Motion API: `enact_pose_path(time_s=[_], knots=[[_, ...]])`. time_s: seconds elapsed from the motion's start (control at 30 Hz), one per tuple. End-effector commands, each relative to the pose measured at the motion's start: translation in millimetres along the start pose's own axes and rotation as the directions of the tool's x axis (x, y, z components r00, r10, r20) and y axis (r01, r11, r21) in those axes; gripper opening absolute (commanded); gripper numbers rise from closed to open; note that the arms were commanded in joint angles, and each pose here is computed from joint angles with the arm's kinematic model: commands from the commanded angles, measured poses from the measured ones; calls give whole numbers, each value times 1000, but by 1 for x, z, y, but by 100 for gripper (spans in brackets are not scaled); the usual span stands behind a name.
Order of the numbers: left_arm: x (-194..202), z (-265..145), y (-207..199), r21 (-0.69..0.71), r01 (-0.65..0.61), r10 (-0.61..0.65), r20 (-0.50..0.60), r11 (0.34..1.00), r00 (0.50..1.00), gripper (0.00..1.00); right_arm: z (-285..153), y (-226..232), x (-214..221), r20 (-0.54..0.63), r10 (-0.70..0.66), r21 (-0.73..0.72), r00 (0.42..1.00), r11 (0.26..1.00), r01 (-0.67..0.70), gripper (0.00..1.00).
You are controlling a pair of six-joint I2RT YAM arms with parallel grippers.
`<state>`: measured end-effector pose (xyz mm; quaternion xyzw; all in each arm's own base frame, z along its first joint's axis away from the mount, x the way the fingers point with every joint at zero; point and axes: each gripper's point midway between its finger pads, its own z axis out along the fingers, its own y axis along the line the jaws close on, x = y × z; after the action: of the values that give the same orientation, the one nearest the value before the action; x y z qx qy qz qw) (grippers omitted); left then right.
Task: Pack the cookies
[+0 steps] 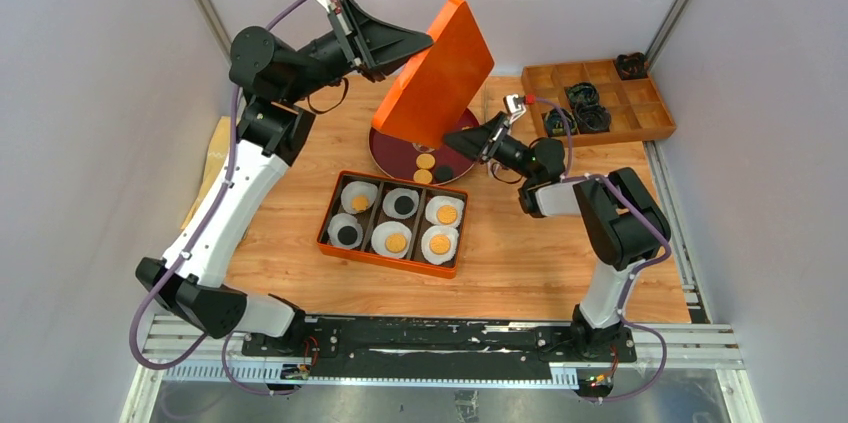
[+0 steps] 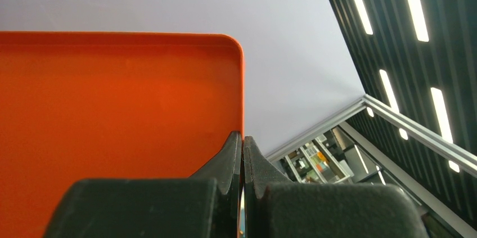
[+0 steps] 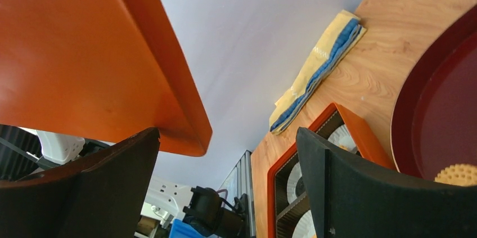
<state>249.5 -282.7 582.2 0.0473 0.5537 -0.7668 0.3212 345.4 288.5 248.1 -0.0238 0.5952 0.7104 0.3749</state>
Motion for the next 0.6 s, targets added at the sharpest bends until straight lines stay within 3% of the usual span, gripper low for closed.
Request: enact_pose_path(time_s=[0.0,0.3,0.57], knots=[[6,-9,-27,57,-47,47,2,997,999,0,14,26,-18,51,-120,-90,991,988,125,97],[10,-12,-27,54,-40,40,-2,998,999,0,55,55,-20,43,-140,-206,989,968,146,99],[-1,-13,-23,42,-41,41,7,998,999,0,57,90,-14,63,-195,-264,979,943,205,99]])
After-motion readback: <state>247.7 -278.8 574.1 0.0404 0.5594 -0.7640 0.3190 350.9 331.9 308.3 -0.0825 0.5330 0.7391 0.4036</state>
